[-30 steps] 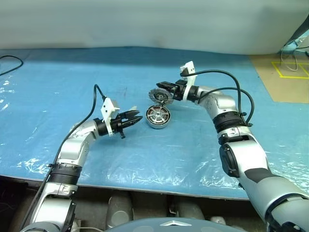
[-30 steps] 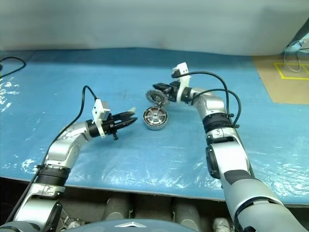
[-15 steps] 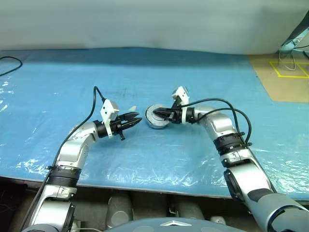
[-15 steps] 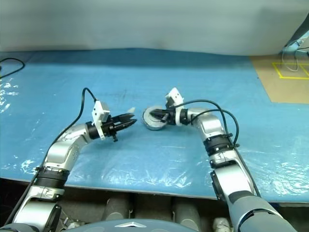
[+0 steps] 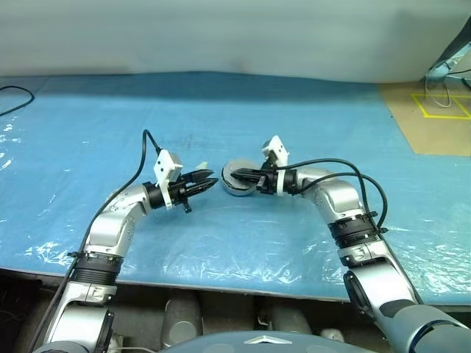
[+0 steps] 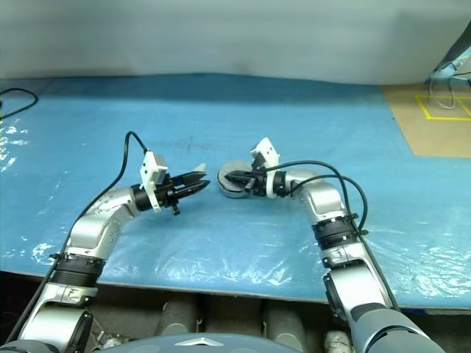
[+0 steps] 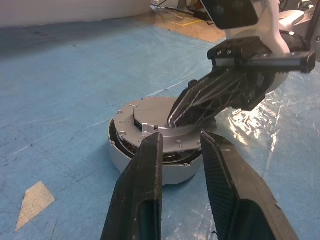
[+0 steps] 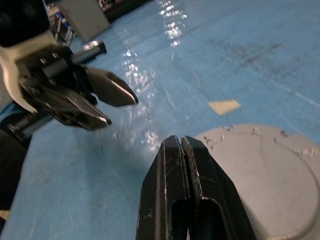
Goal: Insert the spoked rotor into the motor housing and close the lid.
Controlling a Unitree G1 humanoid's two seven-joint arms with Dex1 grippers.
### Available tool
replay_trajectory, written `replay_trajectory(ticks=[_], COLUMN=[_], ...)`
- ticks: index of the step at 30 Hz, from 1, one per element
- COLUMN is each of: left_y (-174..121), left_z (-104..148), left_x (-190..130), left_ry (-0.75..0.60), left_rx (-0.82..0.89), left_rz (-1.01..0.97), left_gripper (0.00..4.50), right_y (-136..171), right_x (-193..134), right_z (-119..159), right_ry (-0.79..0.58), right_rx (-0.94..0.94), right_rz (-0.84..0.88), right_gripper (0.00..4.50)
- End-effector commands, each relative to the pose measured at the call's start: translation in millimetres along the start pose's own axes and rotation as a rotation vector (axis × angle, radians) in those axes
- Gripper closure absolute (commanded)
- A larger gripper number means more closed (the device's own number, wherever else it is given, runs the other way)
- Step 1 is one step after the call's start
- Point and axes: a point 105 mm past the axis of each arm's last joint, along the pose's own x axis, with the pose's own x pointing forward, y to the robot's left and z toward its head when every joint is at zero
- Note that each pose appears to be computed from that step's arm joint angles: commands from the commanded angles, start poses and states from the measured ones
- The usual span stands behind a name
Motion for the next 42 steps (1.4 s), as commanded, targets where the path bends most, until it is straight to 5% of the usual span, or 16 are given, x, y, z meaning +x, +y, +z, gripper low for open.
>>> replay_trajectory(ticks=[1,4,14,22,38,42], left_y=[0,-1,-2,-2,-1,1], left_z=[14,14,14,12,8,7], left_x=[-1,0,1,0,0,-1], left_ry=[-0.035,-0.037,-0.034,-0.024,-0.019,-0.018], left_rx=[0.033,0.033,0.038,0.039,0.034,0.033], left_rz=[-0.001,-0.001,-0.002,0.001,0.007,0.014], left_gripper=[3.28,3.28,3.28,3.28,3.28,3.28], right_y=[1,1,-1,-10,-10,-12], right_x=[-7,-9,0,1,4,7], right_z=[23,15,-15,-9,-41,-36], right_ry=[-0.037,0.003,0.104,0.069,0.208,0.166], right_rx=[-0.110,-0.136,-0.137,-0.139,-0.335,-0.338], right_rz=[-0.028,-0.041,-0.067,-0.116,-0.126,-0.147], right_gripper=[4.30,3.56,0.12,0.05,0.05,0.97])
